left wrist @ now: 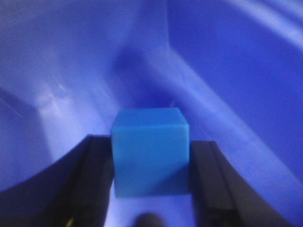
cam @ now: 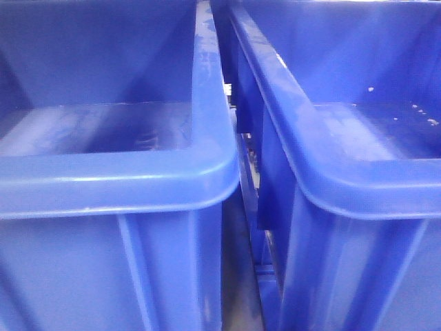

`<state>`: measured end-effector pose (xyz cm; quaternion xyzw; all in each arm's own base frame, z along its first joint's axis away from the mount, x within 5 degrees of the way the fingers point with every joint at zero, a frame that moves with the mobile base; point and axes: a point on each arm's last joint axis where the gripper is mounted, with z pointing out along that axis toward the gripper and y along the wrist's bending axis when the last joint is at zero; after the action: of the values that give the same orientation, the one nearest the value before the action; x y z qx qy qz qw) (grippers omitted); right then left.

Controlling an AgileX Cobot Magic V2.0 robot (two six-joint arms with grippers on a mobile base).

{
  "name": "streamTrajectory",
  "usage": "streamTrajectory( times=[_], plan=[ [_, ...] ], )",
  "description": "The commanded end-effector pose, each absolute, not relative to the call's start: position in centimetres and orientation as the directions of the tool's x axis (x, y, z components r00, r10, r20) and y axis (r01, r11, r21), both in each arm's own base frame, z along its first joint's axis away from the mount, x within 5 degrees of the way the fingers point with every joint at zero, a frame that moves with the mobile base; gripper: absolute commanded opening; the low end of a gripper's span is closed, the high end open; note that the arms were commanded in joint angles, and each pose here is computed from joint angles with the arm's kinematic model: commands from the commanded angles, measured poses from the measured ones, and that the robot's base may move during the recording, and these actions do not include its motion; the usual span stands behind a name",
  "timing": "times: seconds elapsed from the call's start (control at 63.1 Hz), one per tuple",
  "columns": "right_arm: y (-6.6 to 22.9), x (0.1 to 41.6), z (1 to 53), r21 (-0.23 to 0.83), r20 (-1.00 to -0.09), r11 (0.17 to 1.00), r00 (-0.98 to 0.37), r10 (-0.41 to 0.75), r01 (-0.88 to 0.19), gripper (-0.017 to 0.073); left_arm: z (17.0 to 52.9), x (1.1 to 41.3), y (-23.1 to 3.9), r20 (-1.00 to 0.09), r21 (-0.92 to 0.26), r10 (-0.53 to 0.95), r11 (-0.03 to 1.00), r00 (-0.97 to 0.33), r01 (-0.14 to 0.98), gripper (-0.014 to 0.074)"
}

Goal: Sort and place red and blue blocks on shelf
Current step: 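Lower both held cubes into the adjacent blue bins, then open both grippers to release the cubes into the bins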

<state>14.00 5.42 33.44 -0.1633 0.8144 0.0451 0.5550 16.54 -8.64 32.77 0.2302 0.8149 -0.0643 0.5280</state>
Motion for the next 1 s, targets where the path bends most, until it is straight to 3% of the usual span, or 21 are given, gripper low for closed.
streamTrajectory(
  times=[0.0, 0.158, 0.586, 0.776, 0.982],
  plan=[
    [5.7, 15.0, 35.2, -0.120, -0.924, 0.947, -0.316, -0.216, -0.297, 0.0575, 34.6, 17.4, -9.5, -0.923, 0.106, 0.256, 0.886, -0.288, 0.451, 0.0477],
    [6.1, 16.4, 35.1, -0.134, -0.895, 0.952, -0.379, -0.236, -0.276, 0.0584, 34.2, 18.2, -9.9, -0.913, 0.107, 0.268, 0.885, -0.307, 0.453, 0.0497],
    [6.4, 16.6, 35.8, -0.107, -0.912, 0.955, -0.355, -0.205, -0.276, 0.0578, 34.0, 18.3, -9.9, -0.901, 0.109, 0.279, 0.888, -0.333, 0.448, 0.0497],
    [5.5, 15.3, 36.9, -0.080, -0.929, 0.965, -0.333, -0.164, -0.250, 0.0498, 35.8, 17.5, -9.4, -0.929, 0.101, 0.243, 0.892, -0.278, 0.441, 0.0492],
    [3.4, 11.4, 39.4, -0.061, -0.978, 0.971, -0.182, -0.105, -0.233, 0.0420, 38.4, 15.0, -7.8, -0.967, 0.125, 0.206, 0.896, -0.150, 0.426, 0.0445]
  ],
)
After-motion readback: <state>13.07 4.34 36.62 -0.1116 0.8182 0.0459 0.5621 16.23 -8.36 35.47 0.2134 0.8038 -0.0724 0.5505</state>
